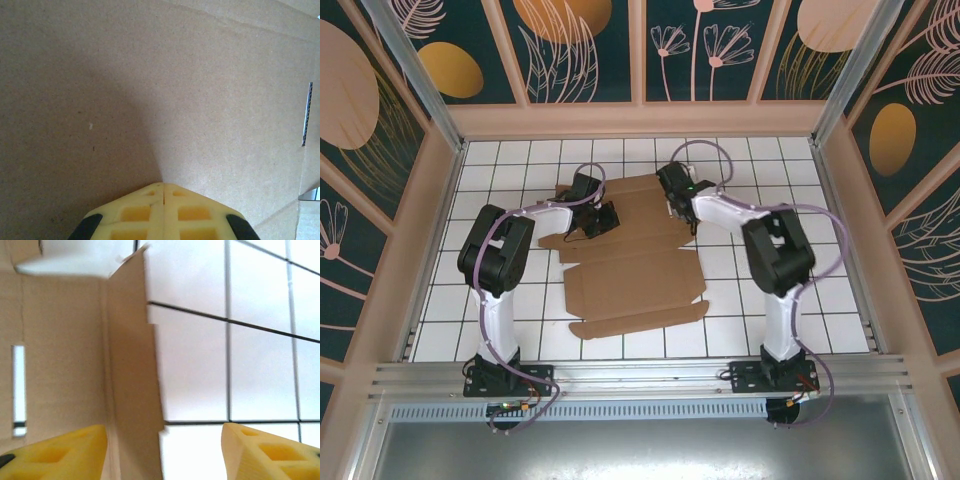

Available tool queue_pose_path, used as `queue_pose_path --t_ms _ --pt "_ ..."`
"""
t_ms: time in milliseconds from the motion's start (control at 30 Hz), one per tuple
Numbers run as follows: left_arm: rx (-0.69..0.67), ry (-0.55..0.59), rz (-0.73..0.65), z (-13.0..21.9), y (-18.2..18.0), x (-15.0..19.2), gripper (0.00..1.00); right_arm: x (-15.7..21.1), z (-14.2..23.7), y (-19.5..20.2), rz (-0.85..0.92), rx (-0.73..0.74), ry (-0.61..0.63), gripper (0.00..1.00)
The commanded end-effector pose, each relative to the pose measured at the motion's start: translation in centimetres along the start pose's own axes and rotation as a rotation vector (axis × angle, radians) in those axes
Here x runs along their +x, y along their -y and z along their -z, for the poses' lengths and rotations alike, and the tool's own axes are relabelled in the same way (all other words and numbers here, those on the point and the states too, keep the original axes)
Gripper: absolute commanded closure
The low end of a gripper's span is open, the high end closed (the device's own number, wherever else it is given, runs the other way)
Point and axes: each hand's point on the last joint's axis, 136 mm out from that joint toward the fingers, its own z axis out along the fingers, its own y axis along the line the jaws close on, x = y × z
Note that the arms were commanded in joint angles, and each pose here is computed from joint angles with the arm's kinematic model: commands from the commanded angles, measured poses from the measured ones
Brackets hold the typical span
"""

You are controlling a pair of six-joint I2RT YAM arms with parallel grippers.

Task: Fold the paper box

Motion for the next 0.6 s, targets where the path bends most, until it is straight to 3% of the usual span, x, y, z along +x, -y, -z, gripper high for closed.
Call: queue_pose_path --t_ms 0,167,367,567 --pt "-0.081 -0.034 0.017 -0.5 -2.5 1.0 1.0 -2.1 4.4 -0.9 -0.174 -0.206 0.109 0.34" --pt "-0.078 -0.037 0.018 -0.6 -2.5 1.0 1.0 2.1 3.8 -3.4 -0.33 -0.567 -0.054 0.36" --pt "-0.08 -0.042 0.016 -0.7 -2.6 1.1 1.0 5.5 2.2 -4.1 -0.424 -0.668 -0.134 0.36" --pt "-0.08 -0.049 0.017 -0.8 -2.7 1.3 1.0 6.2 2.3 -5.7 -0.44 -0.761 -0.174 0.41"
